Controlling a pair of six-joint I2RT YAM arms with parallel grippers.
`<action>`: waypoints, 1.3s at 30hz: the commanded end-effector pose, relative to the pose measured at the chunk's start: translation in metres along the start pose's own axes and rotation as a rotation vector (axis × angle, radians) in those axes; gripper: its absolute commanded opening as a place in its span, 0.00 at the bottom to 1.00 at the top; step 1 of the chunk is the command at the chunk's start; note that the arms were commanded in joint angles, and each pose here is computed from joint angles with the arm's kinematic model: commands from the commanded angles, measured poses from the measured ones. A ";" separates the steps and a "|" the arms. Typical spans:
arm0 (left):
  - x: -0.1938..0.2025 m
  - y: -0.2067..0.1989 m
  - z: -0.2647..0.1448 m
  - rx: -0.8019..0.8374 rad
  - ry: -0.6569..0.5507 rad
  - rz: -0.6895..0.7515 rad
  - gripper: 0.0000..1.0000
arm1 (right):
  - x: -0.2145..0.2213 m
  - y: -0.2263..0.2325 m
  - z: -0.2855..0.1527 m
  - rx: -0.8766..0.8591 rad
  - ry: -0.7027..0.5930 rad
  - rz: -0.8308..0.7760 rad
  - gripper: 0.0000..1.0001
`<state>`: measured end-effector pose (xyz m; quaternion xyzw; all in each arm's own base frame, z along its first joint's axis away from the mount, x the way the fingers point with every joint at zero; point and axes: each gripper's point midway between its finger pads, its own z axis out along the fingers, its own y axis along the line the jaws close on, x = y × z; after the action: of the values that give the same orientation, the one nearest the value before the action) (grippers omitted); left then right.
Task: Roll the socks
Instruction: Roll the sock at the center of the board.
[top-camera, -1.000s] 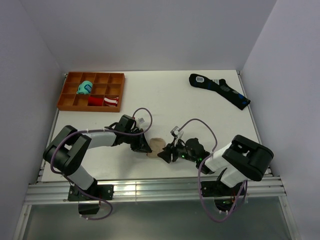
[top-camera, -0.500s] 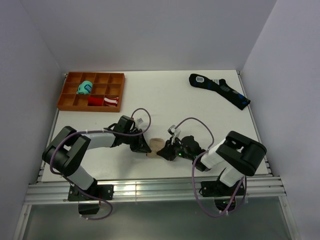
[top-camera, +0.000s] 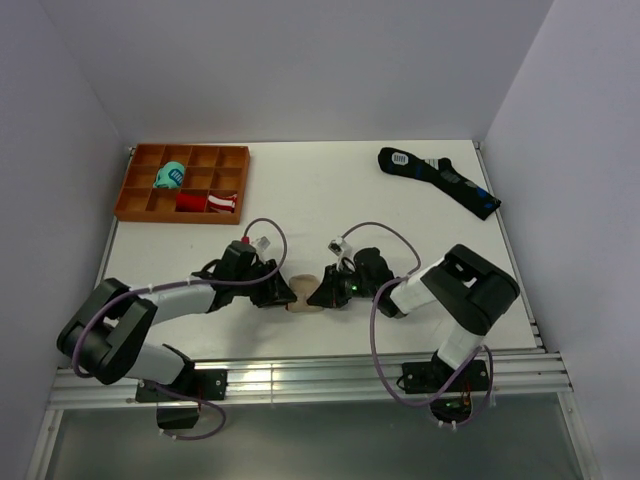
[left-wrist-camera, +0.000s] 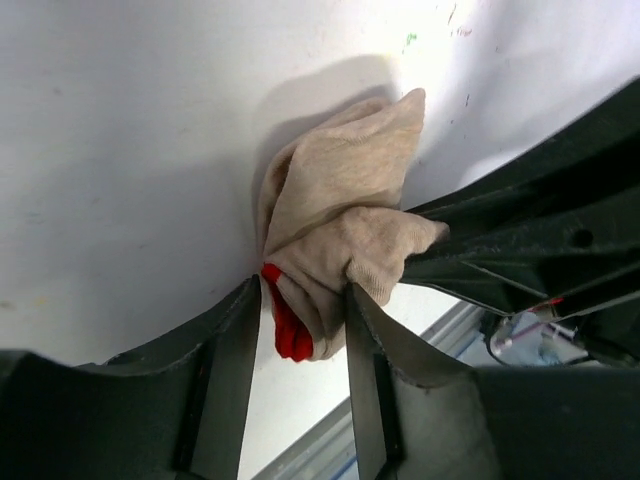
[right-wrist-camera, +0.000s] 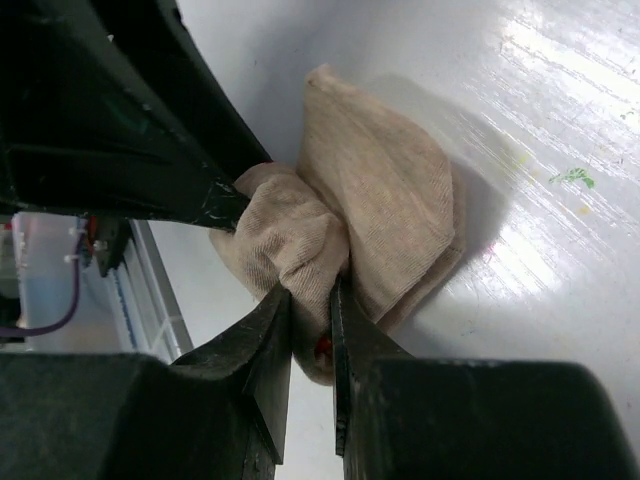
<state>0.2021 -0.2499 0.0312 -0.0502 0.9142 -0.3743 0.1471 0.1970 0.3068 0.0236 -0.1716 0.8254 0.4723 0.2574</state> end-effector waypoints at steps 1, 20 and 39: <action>-0.014 -0.002 -0.005 0.008 -0.114 0.026 0.44 | 0.037 -0.025 -0.007 0.111 0.169 0.159 0.12; -0.028 -0.021 -0.027 0.029 -0.470 0.208 0.53 | 0.032 -0.024 -0.008 0.227 0.390 0.311 0.13; -0.010 -0.023 -0.047 -0.289 -0.732 0.388 0.53 | 0.020 -0.029 -0.007 0.281 0.490 0.381 0.14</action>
<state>0.1846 -0.2407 0.0625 -0.0113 0.8574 -0.2164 0.4668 0.2057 0.3096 0.0218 -0.0993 0.9110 0.4001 0.0137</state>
